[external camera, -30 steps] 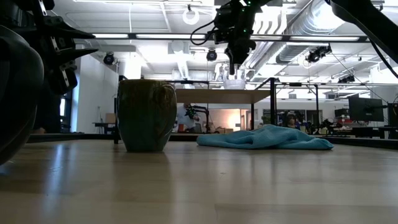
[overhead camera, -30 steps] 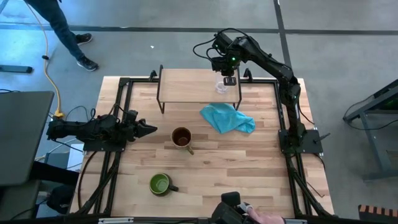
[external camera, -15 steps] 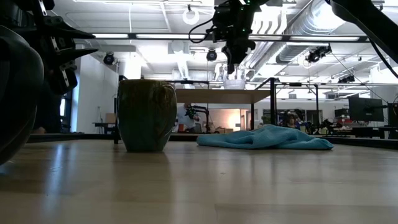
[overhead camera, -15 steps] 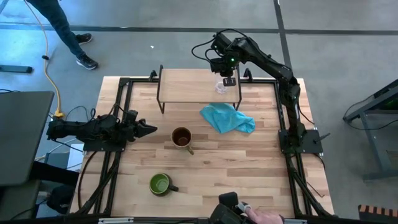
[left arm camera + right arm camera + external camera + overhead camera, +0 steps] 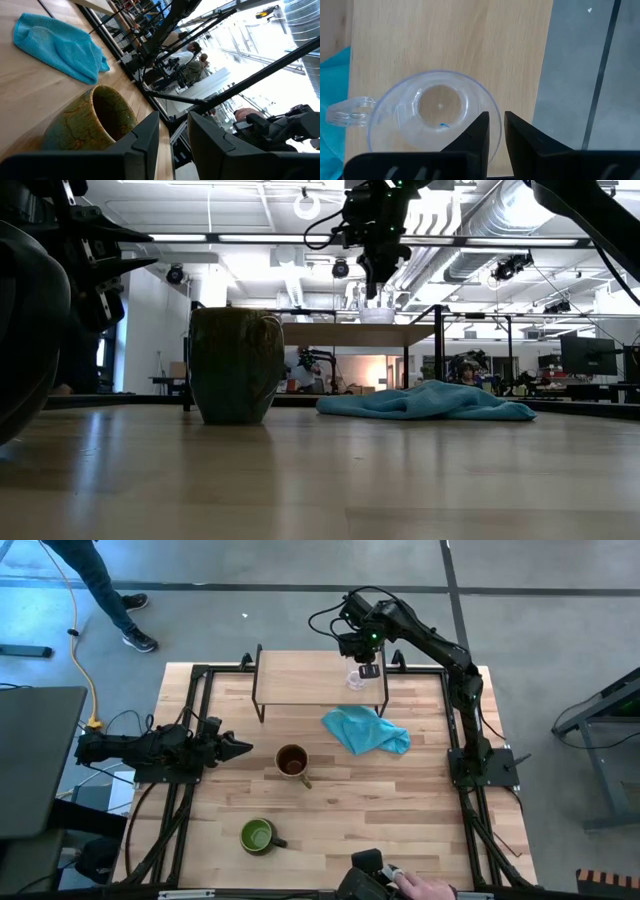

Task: Stack small to large cups/mugs on shelf
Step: Put the transparent mug on the shelf

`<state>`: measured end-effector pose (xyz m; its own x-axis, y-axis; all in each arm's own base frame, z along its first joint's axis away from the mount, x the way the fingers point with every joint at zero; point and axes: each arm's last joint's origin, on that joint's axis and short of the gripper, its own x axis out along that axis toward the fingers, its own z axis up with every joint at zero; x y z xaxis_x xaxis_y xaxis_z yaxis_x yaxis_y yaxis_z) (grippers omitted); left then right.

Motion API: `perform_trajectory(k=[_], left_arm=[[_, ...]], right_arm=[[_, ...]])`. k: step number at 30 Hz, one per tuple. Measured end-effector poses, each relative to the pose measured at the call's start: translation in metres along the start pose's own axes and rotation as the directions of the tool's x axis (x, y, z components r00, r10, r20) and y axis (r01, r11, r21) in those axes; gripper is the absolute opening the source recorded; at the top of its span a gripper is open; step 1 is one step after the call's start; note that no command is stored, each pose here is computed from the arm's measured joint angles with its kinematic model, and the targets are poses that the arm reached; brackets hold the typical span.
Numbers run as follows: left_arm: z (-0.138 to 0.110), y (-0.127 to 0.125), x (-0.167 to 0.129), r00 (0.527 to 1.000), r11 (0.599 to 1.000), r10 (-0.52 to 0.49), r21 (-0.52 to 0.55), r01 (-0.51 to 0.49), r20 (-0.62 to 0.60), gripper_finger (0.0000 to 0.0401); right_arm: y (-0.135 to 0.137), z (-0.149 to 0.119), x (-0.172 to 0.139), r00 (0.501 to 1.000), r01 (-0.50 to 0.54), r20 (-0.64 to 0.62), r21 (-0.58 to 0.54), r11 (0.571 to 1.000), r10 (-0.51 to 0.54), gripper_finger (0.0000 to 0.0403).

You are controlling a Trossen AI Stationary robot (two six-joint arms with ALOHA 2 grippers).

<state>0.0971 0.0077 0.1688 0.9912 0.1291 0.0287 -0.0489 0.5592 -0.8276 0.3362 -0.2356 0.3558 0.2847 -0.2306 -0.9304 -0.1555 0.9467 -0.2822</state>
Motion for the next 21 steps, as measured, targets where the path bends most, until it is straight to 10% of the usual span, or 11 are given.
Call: perform_trajectory(k=[21], left_arm=[[-0.0003,-0.0001,0.0,1.0,1.0,-0.005,0.0,0.005,-0.01,0.009]], right_arm=[[0.0035,0.0043,-0.0002,0.999,0.03,-0.025,-0.045,0.999,-0.031,0.0052]])
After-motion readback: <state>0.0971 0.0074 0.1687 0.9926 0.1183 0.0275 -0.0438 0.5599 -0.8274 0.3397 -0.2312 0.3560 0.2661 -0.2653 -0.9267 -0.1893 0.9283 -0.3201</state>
